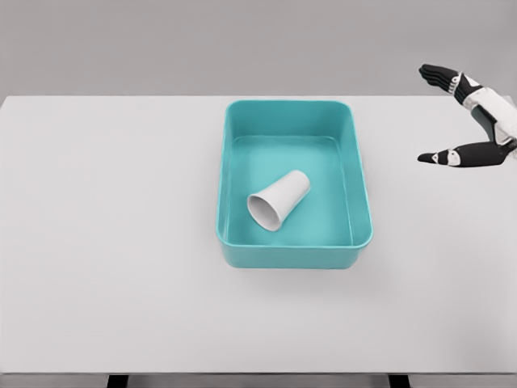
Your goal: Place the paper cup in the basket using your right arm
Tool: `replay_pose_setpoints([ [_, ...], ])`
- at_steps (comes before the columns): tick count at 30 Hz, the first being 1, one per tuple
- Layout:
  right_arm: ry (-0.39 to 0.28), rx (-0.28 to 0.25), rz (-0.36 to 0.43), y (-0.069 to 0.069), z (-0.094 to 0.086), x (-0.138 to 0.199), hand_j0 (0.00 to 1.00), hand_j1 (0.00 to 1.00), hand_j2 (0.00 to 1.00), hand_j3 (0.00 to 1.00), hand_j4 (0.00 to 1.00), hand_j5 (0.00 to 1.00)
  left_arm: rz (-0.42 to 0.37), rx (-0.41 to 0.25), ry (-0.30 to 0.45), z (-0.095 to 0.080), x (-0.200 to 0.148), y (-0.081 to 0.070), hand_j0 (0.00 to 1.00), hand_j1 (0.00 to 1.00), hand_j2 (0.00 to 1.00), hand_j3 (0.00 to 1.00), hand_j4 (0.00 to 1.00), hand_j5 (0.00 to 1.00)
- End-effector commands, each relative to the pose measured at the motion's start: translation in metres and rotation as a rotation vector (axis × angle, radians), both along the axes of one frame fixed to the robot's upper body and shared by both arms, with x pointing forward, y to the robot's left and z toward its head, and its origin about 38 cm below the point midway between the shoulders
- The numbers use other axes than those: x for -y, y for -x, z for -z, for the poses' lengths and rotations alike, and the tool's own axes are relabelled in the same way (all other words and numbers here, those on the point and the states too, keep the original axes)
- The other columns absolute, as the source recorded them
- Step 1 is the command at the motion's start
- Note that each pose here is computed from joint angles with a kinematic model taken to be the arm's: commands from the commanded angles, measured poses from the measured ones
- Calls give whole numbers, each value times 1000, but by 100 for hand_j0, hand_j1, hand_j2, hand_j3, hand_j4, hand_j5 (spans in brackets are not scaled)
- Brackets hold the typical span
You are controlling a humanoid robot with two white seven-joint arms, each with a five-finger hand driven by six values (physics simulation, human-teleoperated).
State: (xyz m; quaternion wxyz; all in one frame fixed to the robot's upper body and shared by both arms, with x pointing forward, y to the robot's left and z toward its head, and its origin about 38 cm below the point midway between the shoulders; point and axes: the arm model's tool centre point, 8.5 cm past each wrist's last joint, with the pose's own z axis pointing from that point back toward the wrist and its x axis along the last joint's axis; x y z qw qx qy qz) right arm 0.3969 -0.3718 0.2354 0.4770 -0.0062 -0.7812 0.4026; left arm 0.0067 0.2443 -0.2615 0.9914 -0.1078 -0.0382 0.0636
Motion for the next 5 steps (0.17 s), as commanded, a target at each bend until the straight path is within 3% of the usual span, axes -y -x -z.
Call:
replay_pose_setpoints([
  [1, 4, -12, 12, -2, 9, -3, 100, 100, 100, 100, 100, 100, 0, 0, 0, 0, 0, 0, 100, 100, 100, 100, 100, 100],
  [5, -4, -16, 17, -3, 11, -3, 100, 100, 100, 100, 100, 100, 4, 0, 5, 0, 0, 0, 100, 100, 100, 100, 100, 100],
])
